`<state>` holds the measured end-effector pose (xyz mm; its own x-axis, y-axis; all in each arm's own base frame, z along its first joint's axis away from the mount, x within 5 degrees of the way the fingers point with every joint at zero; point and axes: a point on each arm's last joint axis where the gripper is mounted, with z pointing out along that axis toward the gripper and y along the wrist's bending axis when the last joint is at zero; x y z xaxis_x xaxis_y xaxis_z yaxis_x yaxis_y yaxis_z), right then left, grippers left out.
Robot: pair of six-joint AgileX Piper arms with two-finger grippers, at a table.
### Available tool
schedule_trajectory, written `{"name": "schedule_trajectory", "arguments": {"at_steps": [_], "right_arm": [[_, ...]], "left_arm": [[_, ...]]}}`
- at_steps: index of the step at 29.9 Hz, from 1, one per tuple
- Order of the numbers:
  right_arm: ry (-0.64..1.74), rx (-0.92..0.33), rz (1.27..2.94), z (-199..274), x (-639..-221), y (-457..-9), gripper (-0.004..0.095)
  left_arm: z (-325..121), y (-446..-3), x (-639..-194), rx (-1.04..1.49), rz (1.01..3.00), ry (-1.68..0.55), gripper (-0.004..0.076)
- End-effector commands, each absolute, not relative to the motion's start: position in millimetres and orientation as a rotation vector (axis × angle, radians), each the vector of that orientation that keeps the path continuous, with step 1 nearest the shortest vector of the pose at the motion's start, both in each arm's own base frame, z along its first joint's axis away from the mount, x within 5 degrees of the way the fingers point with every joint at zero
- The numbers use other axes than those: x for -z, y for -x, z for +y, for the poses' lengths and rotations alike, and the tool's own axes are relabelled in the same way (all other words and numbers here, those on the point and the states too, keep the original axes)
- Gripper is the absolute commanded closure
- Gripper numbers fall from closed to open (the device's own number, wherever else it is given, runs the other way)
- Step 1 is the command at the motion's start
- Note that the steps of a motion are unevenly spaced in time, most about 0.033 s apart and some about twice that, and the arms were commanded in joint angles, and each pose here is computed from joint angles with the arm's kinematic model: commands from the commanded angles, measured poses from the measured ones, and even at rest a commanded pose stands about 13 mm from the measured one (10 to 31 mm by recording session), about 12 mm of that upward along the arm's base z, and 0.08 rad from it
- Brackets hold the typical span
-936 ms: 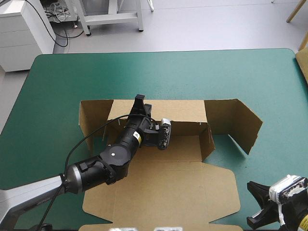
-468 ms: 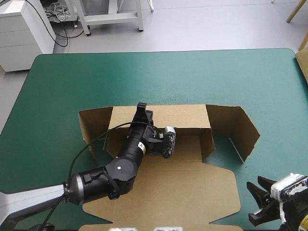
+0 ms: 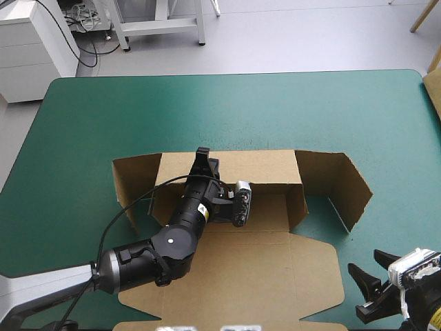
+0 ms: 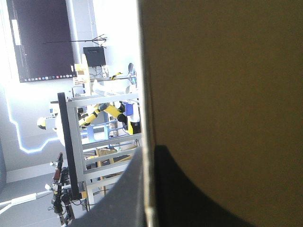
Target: Fold the box
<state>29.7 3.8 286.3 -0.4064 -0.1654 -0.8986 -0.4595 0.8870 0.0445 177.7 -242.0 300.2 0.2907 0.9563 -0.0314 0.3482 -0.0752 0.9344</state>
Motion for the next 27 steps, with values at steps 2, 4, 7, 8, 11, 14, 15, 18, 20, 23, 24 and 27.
{"name": "schedule_trajectory", "arguments": {"at_steps": [2,4,7,8,11,14,15,18,20,23,24,27], "right_arm": [[0.436,-0.361,1.915,4,-303,-32,0.0347],[0.413,-0.365,1.933,4,-309,-32,0.0347],[0.41,-0.352,1.944,4,-328,-34,0.0347],[0.415,-0.339,1.953,6,-336,-36,0.0347],[0.413,-0.303,1.958,9,-362,-44,0.0347],[0.403,-0.234,1.987,15,-384,-57,0.0347],[0.406,-0.202,2.004,18,-389,-63,0.0347],[0.403,-0.125,2.037,27,-407,-80,0.0347],[0.403,-0.084,2.057,34,-419,-92,0.0347],[0.402,-0.036,2.048,44,-435,-109,0.0347],[0.405,-0.012,2.049,48,-438,-116,0.0347],[0.407,0.047,2.036,58,-450,-132,0.0347]], "left_arm": [[-241,-174,-316,-0.789,1.187,-1.564,0.0731],[-241,-174,-316,-0.785,1.191,-1.561,0.0731],[-241,-174,-316,-0.784,1.192,-1.559,0.0731],[-241,-174,-316,-0.784,1.192,-1.559,0.0731],[-241,-174,-316,-0.784,1.192,-1.559,0.0731],[-241,-174,-316,-0.784,1.192,-1.559,0.0731],[-241,-174,-316,-0.784,1.192,-1.559,0.0731],[-241,-174,-316,-0.781,1.192,-1.56,0.0731],[-241,-174,-316,-0.774,1.203,-1.56,0.0731],[-241,-174,-314,-0.751,1.228,-1.563,0.0731],[-241,-173,-314,-0.747,1.234,-1.563,0.0731],[-241,-173,-313,-0.745,1.236,-1.562,0.0731]]}}
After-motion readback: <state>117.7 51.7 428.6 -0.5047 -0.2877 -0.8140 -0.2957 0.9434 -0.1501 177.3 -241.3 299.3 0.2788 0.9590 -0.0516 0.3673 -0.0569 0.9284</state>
